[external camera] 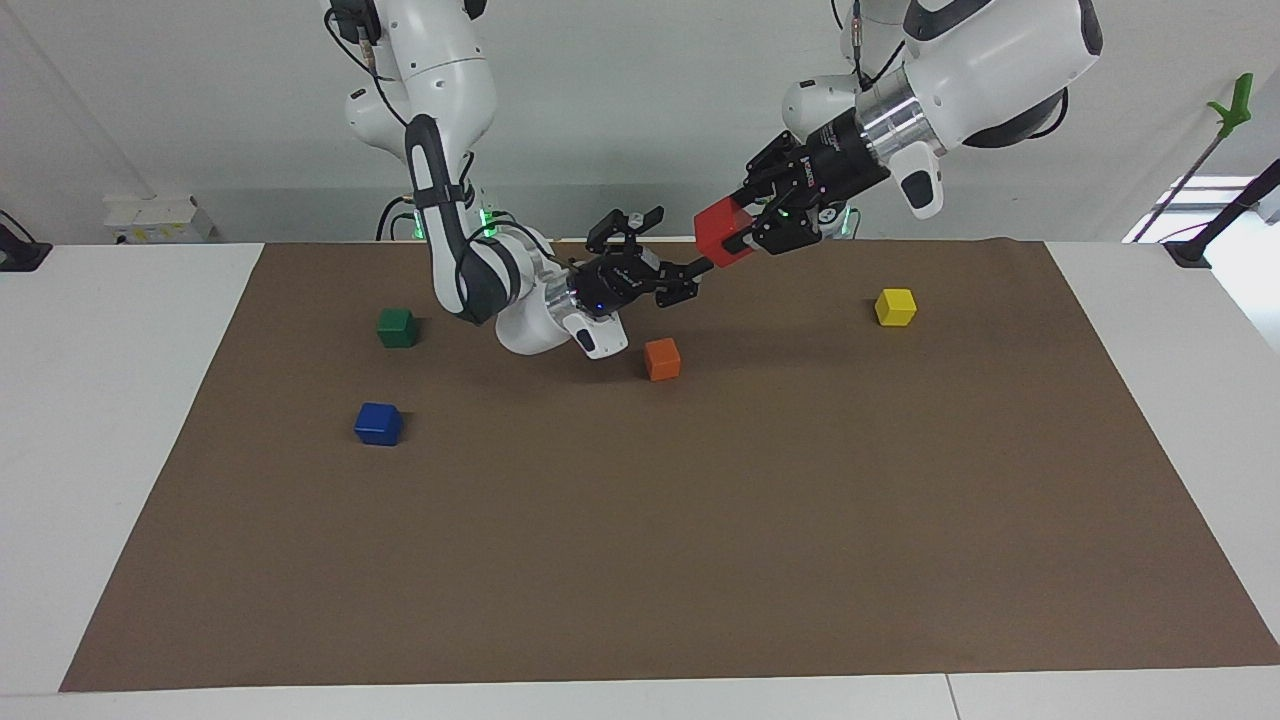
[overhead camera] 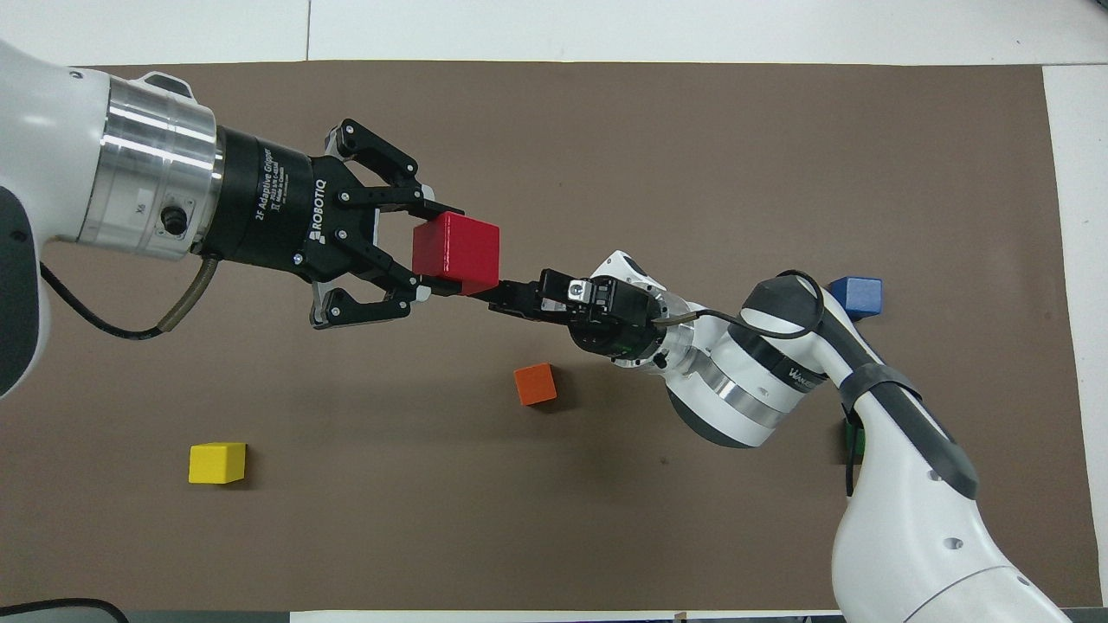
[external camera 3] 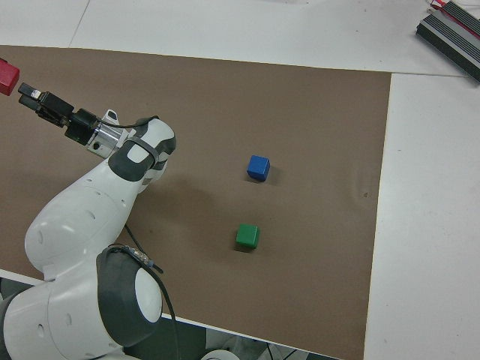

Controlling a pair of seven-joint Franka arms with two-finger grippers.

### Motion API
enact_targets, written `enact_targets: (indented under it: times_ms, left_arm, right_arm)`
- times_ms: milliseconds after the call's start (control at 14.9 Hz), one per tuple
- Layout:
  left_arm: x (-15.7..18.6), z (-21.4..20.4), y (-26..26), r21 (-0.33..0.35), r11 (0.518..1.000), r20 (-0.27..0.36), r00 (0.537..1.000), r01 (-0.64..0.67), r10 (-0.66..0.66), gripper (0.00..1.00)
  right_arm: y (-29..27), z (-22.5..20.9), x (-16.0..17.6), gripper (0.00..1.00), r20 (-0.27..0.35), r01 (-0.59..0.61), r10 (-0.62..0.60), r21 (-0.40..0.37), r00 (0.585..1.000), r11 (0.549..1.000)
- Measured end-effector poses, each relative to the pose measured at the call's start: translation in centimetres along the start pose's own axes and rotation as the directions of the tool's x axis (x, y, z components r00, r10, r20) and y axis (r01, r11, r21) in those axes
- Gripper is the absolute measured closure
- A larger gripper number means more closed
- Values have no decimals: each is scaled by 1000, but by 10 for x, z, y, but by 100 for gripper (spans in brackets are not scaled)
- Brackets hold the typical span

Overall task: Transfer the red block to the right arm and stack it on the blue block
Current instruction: 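Carry the red block toward the right gripper and grasp it there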

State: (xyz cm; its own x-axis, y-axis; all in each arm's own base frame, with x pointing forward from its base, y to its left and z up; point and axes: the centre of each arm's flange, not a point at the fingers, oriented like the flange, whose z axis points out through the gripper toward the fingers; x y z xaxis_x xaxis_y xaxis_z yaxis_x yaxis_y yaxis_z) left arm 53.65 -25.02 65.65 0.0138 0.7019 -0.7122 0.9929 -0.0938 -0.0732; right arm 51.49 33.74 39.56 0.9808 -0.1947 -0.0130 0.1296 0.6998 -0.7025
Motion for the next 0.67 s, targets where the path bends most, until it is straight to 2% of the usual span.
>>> enact_targets:
  times_ms: [468, 602, 669]
  left_arm:
    - [-1, 12, -2, 8, 1000, -3, 1000, -1, 1, 46]
    - [-2, 12, -3, 8, 1000, -4, 1000, -2, 2, 46]
    - [-2, 11, -3, 7, 1000, -4, 1000, -2, 2, 46]
  right_arm:
    - [3, 11, 5, 0, 5, 7, -7, -3, 1000, 1000]
    - [3, 11, 6, 5, 5, 7, -7, -3, 1000, 1000]
    - [3, 11, 6, 14, 6, 7, -7, -2, 1000, 1000]
